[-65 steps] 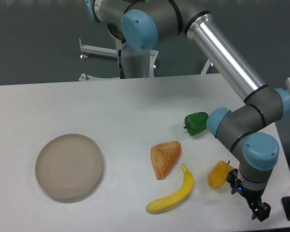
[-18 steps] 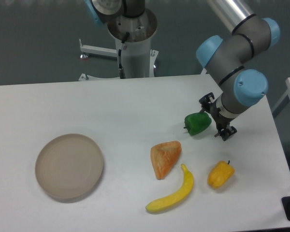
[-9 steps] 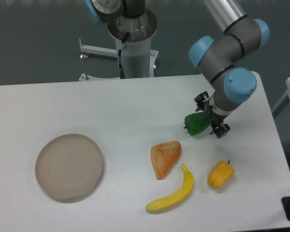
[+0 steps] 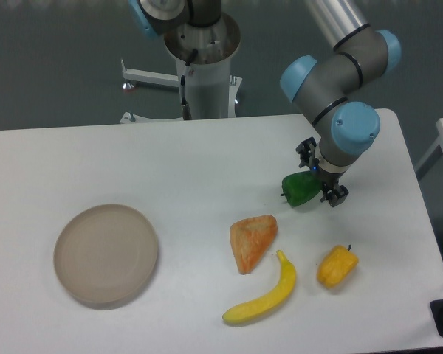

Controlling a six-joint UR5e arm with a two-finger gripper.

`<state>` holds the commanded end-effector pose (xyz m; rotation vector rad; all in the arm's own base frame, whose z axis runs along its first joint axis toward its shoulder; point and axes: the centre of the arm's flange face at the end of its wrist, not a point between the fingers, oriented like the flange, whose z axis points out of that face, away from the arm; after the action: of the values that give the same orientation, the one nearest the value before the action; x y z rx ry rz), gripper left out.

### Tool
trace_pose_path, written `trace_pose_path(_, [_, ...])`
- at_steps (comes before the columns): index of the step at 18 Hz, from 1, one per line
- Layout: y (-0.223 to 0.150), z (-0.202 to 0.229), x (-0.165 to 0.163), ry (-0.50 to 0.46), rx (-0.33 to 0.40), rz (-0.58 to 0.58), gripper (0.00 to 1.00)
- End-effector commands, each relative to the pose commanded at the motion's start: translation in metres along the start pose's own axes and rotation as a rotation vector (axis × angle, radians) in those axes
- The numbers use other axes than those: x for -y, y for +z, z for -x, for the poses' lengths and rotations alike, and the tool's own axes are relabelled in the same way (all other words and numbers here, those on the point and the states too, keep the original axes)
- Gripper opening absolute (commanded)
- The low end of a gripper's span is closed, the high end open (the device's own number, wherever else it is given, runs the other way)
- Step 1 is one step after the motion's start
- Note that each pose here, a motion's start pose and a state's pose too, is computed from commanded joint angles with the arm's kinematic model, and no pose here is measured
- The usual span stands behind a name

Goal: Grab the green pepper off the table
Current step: 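Lower the open gripper over the small green bell pepper, then close the gripper on the green bell pepper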

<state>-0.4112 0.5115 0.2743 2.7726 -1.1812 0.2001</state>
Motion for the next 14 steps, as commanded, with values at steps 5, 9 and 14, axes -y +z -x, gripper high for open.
trace_pose_path(5, [0.012,-0.004,0.002,0.0,0.003,0.001,1.0])
trace_pose_path(9, [0.02,-0.006,0.004,-0.002,0.009,-0.008,1.0])
trace_pose_path(14, [0.022,-0.006,0.006,-0.002,0.008,-0.013,1.0])
